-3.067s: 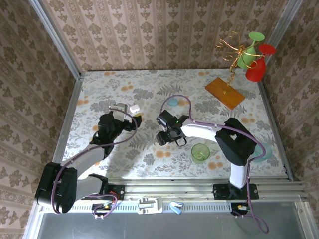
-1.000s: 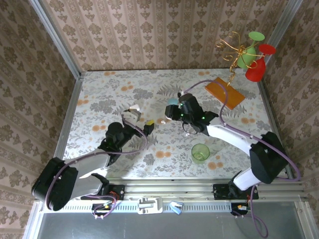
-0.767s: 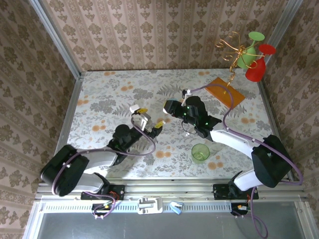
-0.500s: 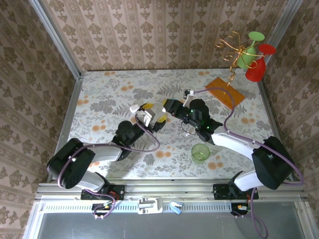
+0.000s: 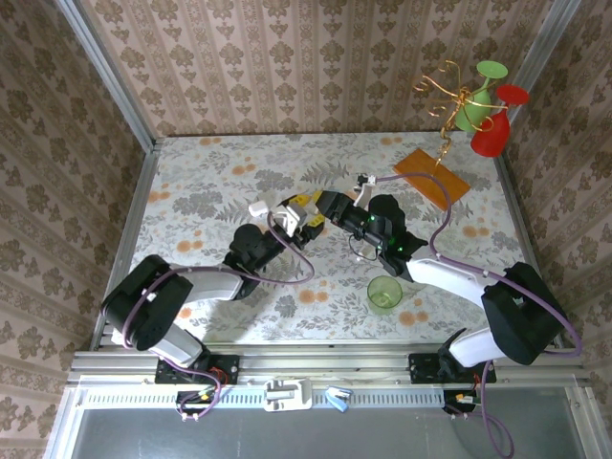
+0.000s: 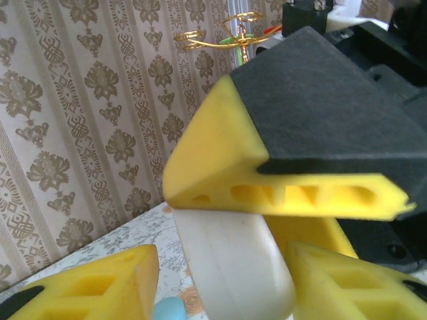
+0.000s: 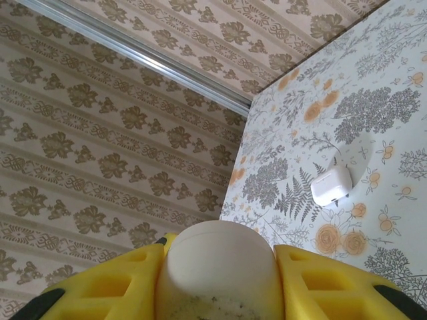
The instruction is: Insert the wireless bluetooth earbuds into the charging case
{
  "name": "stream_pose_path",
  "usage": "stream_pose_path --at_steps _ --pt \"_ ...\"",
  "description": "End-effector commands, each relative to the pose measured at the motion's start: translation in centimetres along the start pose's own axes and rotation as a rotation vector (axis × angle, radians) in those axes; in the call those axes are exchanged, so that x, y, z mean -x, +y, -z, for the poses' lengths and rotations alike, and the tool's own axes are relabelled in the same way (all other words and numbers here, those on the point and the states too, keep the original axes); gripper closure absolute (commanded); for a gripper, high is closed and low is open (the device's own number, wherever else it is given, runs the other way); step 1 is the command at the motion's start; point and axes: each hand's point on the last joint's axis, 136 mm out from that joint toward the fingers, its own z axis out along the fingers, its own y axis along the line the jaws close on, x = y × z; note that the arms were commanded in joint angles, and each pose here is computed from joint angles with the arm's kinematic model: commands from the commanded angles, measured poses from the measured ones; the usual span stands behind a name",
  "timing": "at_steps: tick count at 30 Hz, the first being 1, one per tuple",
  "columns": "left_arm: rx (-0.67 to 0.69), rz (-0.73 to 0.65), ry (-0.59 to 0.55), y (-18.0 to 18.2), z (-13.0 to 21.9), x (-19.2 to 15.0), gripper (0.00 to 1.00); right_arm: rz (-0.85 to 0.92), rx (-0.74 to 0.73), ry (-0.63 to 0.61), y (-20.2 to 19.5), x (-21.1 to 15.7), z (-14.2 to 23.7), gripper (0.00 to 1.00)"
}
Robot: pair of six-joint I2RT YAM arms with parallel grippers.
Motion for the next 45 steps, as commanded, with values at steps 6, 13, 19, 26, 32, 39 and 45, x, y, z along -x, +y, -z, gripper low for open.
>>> stream_pose_path --at_steps 6,13,19,26,32,39,45 --pt "0.002 -0.009 -0.06 0.5 -1.2 1.7 0.7 0.002 0.086 -0.027 2.5 0.9 1.5 0.73" --pt "-0.012 -0.097 -0.042 0.7 -0.8 0.9 0.76 0.018 0.037 -0.03 2.1 1.3 2.7 0.45" --pt "0.013 -0.401 -0.005 1.0 -0.1 -0.5 0.76 -0.046 -0.085 -0.037 1.2 2.4 4.5 0.18" --pt "0.064 -0.81 0.027 1.0 0.4 -0.5 0.77 -0.232 -0.155 0.07 0.5 1.5 5.2 0.24" --pt "-0.002 -0.999 -0.018 -0.5 0.8 -0.1 0.8 -0.344 -0.164 0.237 0.6 0.3 5.1 0.26" --pt "-0.007 -1.103 -0.03 -1.3 0.5 0.2 0.83 -0.439 -0.11 0.348 1.1 -1.1 4.5 0.27" --pt "-0.008 -1.162 -0.039 -2.0 0.2 0.5 0.84 -0.496 -0.103 0.366 0.2 -1.6 4.0 0.42"
